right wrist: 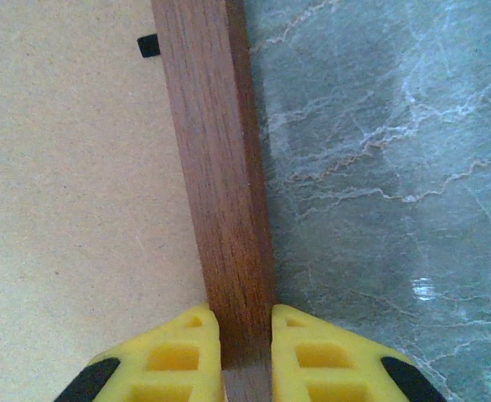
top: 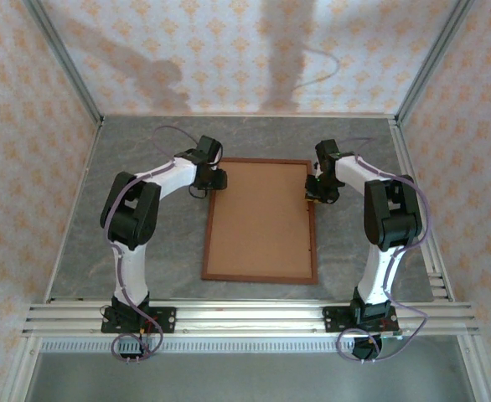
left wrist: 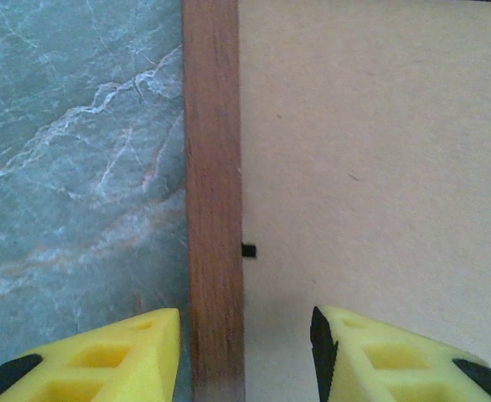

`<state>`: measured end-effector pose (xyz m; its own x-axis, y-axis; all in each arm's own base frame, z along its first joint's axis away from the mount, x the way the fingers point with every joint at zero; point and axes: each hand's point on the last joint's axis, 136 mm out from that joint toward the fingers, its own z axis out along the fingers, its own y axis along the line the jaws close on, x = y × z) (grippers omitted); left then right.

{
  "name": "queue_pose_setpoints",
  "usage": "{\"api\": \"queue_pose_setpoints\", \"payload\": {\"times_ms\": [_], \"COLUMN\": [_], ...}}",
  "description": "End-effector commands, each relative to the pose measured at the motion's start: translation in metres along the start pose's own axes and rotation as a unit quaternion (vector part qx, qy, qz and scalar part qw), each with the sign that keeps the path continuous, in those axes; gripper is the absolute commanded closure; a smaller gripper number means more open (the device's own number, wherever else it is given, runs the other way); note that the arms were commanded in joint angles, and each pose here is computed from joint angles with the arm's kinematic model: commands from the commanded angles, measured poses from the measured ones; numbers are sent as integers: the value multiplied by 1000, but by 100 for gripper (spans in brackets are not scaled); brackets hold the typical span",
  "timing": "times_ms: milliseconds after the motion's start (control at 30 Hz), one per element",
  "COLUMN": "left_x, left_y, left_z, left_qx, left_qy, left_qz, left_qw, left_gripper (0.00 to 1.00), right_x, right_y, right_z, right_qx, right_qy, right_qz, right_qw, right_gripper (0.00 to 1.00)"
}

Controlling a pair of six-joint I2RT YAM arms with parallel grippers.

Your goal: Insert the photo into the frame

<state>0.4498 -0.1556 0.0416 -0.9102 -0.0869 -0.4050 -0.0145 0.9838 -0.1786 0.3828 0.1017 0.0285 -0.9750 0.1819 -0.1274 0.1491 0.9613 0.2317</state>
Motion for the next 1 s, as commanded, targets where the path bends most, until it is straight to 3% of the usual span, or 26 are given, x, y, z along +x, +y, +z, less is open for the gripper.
{"api": "queue_pose_setpoints", "payload": {"times_ms": [0, 433, 967], "left_x": [-10, -16, 12], "left_y": [6, 11, 17], "left_z": [-26, 6, 42], "left_qx": [-7, -1, -12], "left_qy": [-29, 4, 58], "left_qz": [-12, -22, -12], "left_qw": [999, 1000, 998], "left_gripper": [53, 70, 72], "right_x": [-10, -9, -6], "right_y": [-1, -1, -2], "right_z": [9, 11, 12], "right_qx": [13, 10, 11], "right_qy": [-12, -10, -7], "right_qz": [-5, -6, -7], "right_qw": [1000, 1000, 1000], "right_gripper": [84, 84, 84]}}
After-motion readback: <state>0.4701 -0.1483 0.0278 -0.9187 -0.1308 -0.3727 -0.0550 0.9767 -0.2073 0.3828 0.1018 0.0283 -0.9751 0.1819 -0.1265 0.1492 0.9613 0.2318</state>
